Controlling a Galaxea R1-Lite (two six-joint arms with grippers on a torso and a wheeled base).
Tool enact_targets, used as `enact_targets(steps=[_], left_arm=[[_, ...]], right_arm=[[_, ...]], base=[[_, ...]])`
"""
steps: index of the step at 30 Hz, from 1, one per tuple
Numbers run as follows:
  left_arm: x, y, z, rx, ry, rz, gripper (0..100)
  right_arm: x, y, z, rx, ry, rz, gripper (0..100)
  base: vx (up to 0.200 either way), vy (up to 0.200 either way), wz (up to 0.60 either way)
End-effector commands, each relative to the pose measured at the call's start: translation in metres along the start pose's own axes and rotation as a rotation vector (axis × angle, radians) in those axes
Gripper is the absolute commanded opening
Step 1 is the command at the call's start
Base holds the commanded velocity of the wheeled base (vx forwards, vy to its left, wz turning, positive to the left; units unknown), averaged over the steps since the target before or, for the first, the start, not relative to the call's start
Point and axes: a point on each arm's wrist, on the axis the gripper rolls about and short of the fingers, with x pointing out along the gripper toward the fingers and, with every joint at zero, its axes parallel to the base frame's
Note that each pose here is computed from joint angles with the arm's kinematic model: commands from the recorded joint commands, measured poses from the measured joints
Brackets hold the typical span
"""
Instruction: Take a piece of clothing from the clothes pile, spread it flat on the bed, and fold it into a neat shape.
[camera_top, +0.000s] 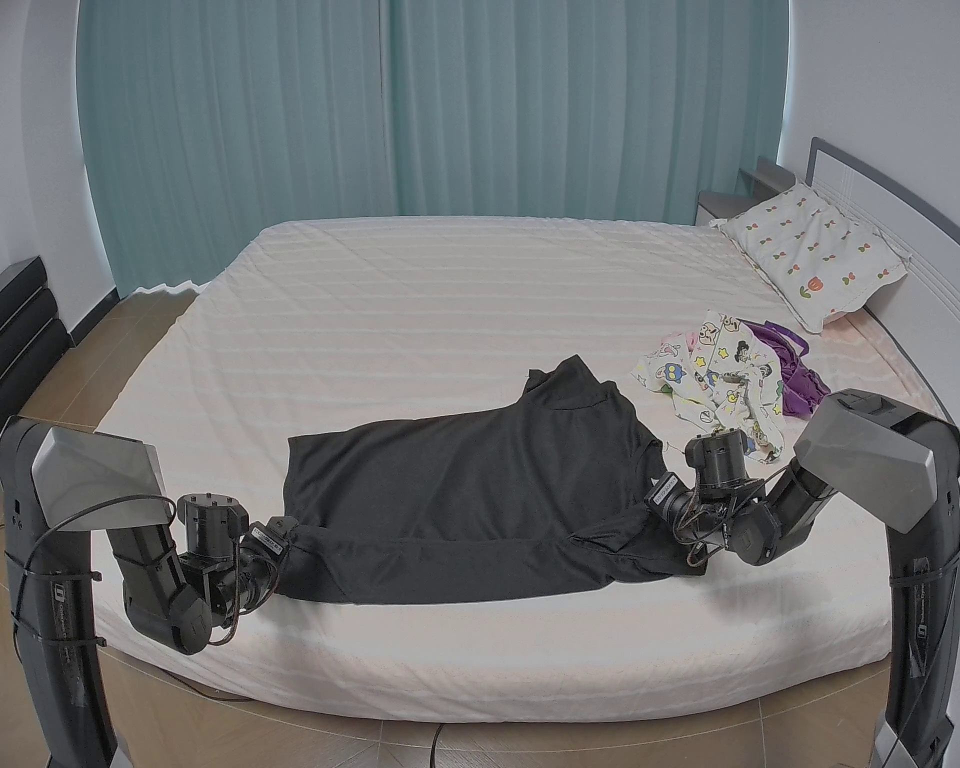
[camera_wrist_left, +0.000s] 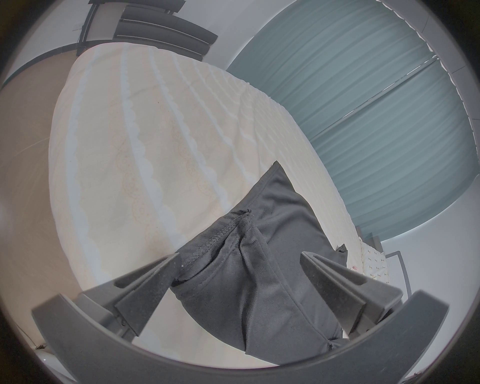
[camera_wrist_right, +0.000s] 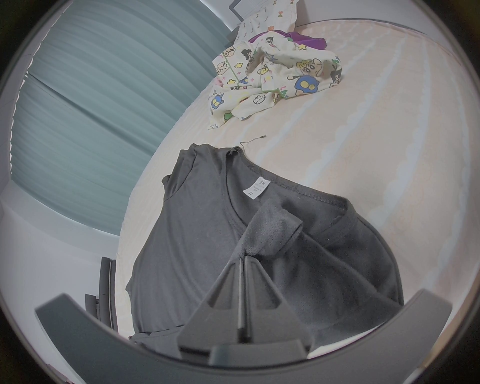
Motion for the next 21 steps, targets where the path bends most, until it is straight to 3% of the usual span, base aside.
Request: enact_targets(steps=[1,10,21], left_arm=[[0.001,0.001,-0.001,0.002,0.003,0.004,100],[0.001,0.001,-0.002,0.004,0.004,0.005,100],[0.001,0.001,-0.002,0.005,0.006,0.006,100]], right_arm=[[-0.019,0.013,0.008,-0.001,-0.014,0.037,0],[-0.054,0.029,0.014,-0.021,0.052,0.001,0],[-0.063,0.022,-0.006,-0.150,0.157,-0.097,0]], base=[[0.000,0.000,0.00],[0.000,0.000,0.00],[0.000,0.000,0.00]])
